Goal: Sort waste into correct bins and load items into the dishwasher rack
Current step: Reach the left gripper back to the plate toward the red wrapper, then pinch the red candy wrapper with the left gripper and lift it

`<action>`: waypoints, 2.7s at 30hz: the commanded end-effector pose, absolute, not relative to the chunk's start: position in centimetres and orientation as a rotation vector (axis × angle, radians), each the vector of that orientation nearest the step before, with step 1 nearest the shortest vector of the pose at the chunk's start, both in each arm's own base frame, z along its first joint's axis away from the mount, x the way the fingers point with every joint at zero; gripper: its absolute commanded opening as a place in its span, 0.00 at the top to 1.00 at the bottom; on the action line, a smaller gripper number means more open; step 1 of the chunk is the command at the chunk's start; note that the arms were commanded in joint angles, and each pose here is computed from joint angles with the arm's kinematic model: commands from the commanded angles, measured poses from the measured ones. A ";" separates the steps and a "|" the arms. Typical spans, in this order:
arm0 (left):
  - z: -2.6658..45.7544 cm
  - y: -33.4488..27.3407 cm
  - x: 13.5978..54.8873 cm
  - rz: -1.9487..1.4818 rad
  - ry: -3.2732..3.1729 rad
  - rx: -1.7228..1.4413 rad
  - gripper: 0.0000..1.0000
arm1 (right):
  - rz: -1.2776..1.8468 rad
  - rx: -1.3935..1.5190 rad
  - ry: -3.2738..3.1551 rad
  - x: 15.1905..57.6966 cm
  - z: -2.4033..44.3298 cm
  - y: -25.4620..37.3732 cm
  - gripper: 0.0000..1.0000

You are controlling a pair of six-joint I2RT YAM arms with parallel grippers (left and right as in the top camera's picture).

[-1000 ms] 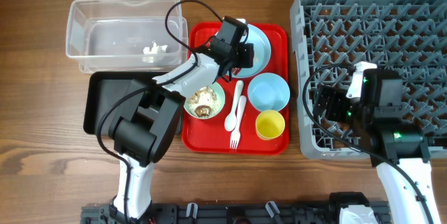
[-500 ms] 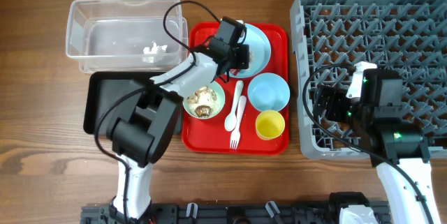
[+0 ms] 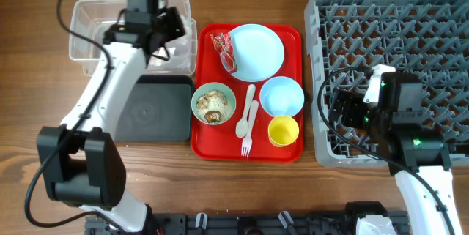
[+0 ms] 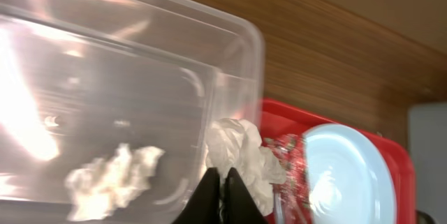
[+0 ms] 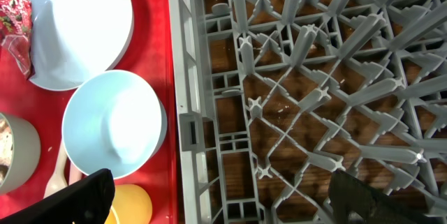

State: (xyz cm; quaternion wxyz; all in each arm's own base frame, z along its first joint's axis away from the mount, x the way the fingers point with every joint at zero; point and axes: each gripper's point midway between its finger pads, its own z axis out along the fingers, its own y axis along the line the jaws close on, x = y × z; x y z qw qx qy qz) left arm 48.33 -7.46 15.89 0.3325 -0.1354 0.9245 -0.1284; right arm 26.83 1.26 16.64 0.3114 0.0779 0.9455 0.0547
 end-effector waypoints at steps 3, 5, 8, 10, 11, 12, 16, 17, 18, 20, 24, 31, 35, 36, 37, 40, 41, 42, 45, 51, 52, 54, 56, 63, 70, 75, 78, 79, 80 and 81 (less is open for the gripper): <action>15.7 -5.1 48.2 -0.300 2.421 -0.411 0.00 | 0.131 0.224 2.466 27.3 17.6 1.0 0.00; 15.8 -7.3 47.8 -0.393 2.440 -0.355 0.00 | 0.131 0.224 2.466 27.3 17.6 1.0 0.00; 16.0 -11.3 47.0 -0.505 2.466 -0.253 0.00 | 0.131 0.224 2.466 27.3 17.6 1.0 0.00; 15.7 -14.0 46.3 -0.523 2.483 -0.183 0.00 | 0.131 0.224 2.466 27.3 17.6 1.0 0.00; 15.4 -15.7 45.9 -0.536 2.498 -0.140 0.00 | 0.131 0.224 2.465 27.3 17.6 1.0 0.00; 14.9 -17.1 45.5 -0.546 2.510 -0.104 0.00 | 0.131 0.225 2.466 27.3 17.6 1.0 0.00; 12.1 -20.4 44.8 -0.532 2.561 -0.023 0.00 | 0.131 0.225 2.467 27.3 17.6 1.0 0.00; 11.3 -20.7 44.7 -0.498 2.572 -0.022 0.00 | 0.131 0.225 2.467 27.3 17.6 1.0 0.00; 10.0 -20.7 44.8 -0.430 2.588 -0.039 0.00 | 0.131 0.225 2.467 27.3 17.6 1.0 0.00; 8.3 -20.3 44.9 -0.331 2.602 -0.062 0.00 | 0.131 0.225 2.469 27.3 17.6 1.0 0.00; 5.8 -20.6 45.4 -0.296 2.620 -0.059 0.00 | 0.131 0.225 2.470 27.2 17.6 1.0 0.00; 3.9 -21.1 46.4 -0.302 2.608 -0.059 0.17 | 0.131 0.225 2.470 27.2 17.6 1.0 0.00; 3.5 -21.2 46.8 -0.306 2.598 -0.060 0.38 | 0.131 0.226 2.473 27.2 17.5 1.0 0.00; 3.6 -21.2 46.8 -0.308 2.596 -0.060 0.45 | 0.130 0.225 2.474 27.2 17.5 1.0 0.00; 3.6 -21.2 46.8 -0.308 2.596 -0.060 0.48 | 0.131 0.226 2.474 27.2 17.5 1.0 0.00; 3.5 -21.2 46.6 -0.304 2.604 -0.060 0.50 | 0.130 0.225 2.474 27.2 17.5 1.0 0.00; 3.4 -21.2 46.5 -0.303 2.608 -0.059 0.50 | 0.130 0.226 2.474 27.2 17.5 1.0 0.00; 3.2 -21.2 46.5 -0.300 2.613 -0.058 0.50 | 0.131 0.226 2.474 27.2 17.5 1.0 0.00; 2.5 -21.2 46.3 -0.295 2.628 -0.057 0.48 | 0.130 0.225 2.474 27.2 17.5 1.0 0.00; 2.8 -21.6 46.6 -0.322 2.613 -0.051 0.52 | 0.130 0.225 2.473 27.2 17.5 1.0 0.00; 3.1 -21.6 46.6 -0.325 2.607 -0.051 0.50 | 0.130 0.225 2.473 27.2 17.5 1.0 0.00; 4.2 -21.7 46.8 -0.335 2.585 -0.050 0.48 | 0.130 0.225 2.473 27.2 17.5 1.0 0.00; 5.1 -21.8 47.0 -0.346 2.564 -0.050 0.45 | 0.130 0.225 2.473 27.2 17.5 1.0 0.00; 5.5 -22.7 46.5 -0.356 2.562 -0.023 0.46 | 0.130 0.225 2.473 27.2 17.5 1.0 0.00; 6.5 -23.8 46.1 -0.376 2.543 0.005 0.45 | 0.130 0.225 2.472 27.2 17.5 1.0 0.00; 7.5 -24.3 46.0 -0.405 2.529 0.016 0.44 | 0.128 0.227 2.490 27.4 17.0 1.0 0.00; 6.7 -25.2 44.7 -0.467 2.586 -0.016 0.47 | 0.126 0.230 2.515 27.5 16.4 1.0 0.00; 6.4 -25.4 44.5 -0.463 2.593 -0.011 0.47 | 0.125 0.230 2.520 27.5 16.3 1.0 0.00; 6.0 -25.6 44.4 -0.460 2.598 -0.005 0.47 | 0.125 0.230 2.522 27.5 16.2 1.0 0.00; 5.6 -25.8 44.4 -0.459 2.603 -0.002 0.47 | 0.125 0.230 2.523 27.5 16.2 1.0 0.00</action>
